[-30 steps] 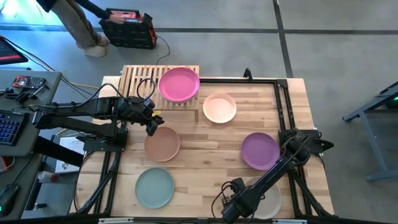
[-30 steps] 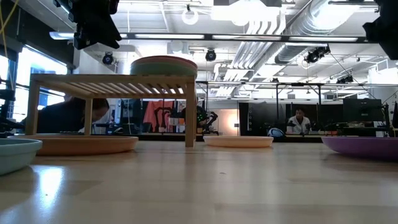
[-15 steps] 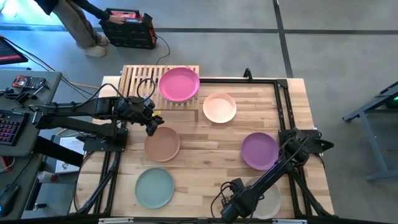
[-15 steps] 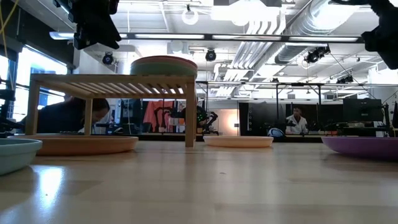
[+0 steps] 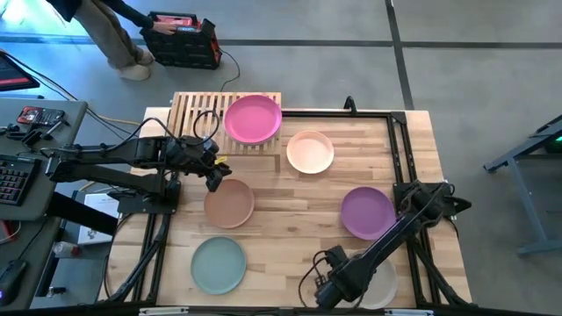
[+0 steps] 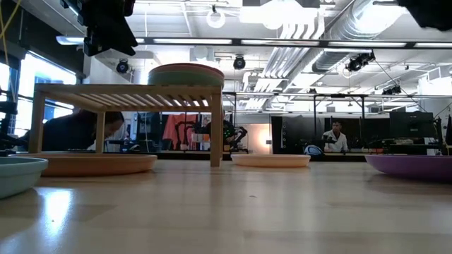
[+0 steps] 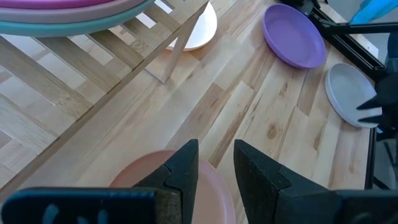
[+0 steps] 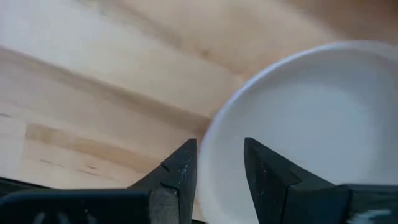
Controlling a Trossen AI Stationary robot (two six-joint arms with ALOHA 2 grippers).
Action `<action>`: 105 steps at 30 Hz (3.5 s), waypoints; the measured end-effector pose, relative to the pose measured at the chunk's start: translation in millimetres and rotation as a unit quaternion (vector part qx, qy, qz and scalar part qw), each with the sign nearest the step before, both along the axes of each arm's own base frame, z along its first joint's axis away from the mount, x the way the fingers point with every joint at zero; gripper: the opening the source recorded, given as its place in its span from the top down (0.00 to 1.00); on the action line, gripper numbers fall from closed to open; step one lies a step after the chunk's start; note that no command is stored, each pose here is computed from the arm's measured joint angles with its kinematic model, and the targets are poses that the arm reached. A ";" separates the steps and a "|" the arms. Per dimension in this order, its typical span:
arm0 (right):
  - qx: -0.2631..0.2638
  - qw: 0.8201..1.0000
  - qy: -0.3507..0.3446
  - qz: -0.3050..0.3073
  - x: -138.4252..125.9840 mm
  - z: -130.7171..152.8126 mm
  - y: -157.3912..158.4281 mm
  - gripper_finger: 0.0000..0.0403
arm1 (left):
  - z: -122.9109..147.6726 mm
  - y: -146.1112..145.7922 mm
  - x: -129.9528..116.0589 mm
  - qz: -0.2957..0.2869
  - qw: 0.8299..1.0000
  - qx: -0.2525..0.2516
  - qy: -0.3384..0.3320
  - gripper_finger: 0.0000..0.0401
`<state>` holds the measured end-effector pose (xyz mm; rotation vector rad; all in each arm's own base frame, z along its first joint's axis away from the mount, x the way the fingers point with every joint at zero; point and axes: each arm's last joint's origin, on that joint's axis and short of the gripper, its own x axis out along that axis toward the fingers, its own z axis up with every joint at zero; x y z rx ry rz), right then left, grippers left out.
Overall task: Place and stack plates onto a shelf
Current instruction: Stack the brown plate on top of the pink plate on the shelf
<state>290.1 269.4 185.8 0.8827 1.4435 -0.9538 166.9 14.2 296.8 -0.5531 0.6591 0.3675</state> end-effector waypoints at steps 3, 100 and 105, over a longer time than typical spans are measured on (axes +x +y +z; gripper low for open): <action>-0.013 1.000 0.013 0.009 -1.0 9.8 -11.4 0.73 | 0.0 0.0 0.0 0.000 1.000 0.000 0.000 0.78; -0.073 0.992 0.017 0.101 31.0 54.7 -174.0 1.00 | -7.3 0.8 -7.5 -0.006 0.998 0.019 0.057 0.78; -0.102 0.989 0.022 0.107 32.4 70.3 -181.9 1.00 | -7.3 0.8 -7.5 -0.006 0.998 0.019 0.057 0.78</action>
